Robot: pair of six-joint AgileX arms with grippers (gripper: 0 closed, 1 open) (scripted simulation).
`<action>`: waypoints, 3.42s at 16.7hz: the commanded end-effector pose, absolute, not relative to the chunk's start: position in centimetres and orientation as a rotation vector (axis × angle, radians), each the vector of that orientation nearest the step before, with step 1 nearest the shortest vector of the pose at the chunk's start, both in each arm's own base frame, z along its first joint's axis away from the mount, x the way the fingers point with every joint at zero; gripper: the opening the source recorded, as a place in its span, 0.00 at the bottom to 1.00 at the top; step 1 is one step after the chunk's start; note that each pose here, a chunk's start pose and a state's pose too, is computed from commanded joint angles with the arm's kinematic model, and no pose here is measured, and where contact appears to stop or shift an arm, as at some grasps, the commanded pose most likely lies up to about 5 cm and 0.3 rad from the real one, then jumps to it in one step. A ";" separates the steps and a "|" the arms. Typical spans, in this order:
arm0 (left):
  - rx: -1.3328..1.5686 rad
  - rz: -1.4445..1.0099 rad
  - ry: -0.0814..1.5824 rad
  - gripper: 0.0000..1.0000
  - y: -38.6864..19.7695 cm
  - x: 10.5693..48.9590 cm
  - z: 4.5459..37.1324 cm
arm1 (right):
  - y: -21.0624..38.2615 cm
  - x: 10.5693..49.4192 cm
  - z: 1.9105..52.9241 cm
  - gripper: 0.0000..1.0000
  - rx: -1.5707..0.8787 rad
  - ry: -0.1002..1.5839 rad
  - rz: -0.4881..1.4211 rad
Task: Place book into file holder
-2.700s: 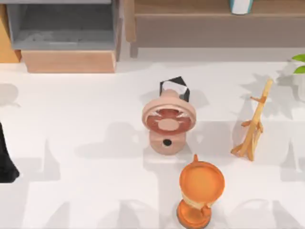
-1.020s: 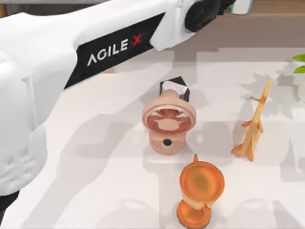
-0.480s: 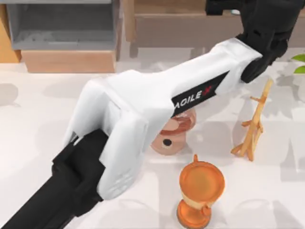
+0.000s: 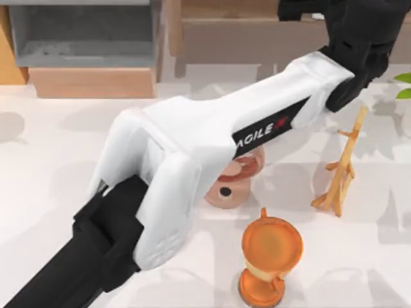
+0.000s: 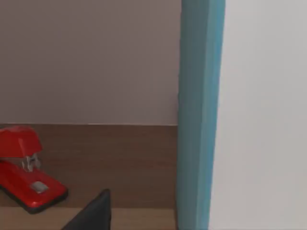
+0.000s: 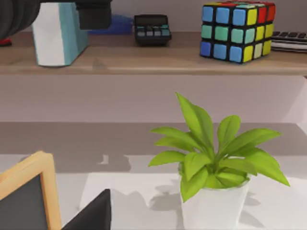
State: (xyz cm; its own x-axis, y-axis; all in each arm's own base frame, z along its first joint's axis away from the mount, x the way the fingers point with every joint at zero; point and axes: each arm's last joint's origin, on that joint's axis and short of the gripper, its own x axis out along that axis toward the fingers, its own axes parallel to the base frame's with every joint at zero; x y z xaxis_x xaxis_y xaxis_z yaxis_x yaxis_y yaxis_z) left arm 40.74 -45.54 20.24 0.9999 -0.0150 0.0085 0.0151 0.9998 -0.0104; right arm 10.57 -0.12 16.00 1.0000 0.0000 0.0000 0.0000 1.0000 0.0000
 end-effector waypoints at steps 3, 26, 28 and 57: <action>-0.013 -0.017 -0.011 1.00 -45.8 41.1 20.3 | -0.1 10.6 16.0 1.00 0.000 0.000 0.000; -0.013 -0.018 -0.012 0.25 -45.5 42.3 20.3 | -0.1 10.6 16.0 1.00 0.000 0.000 0.000; -0.013 -0.018 -0.012 0.10 -45.5 42.3 20.3 | -0.1 10.6 16.0 1.00 0.000 0.000 0.000; 0.219 -0.128 0.031 0.00 -44.9 40.6 23.7 | -0.1 10.6 16.0 1.00 0.000 0.000 0.000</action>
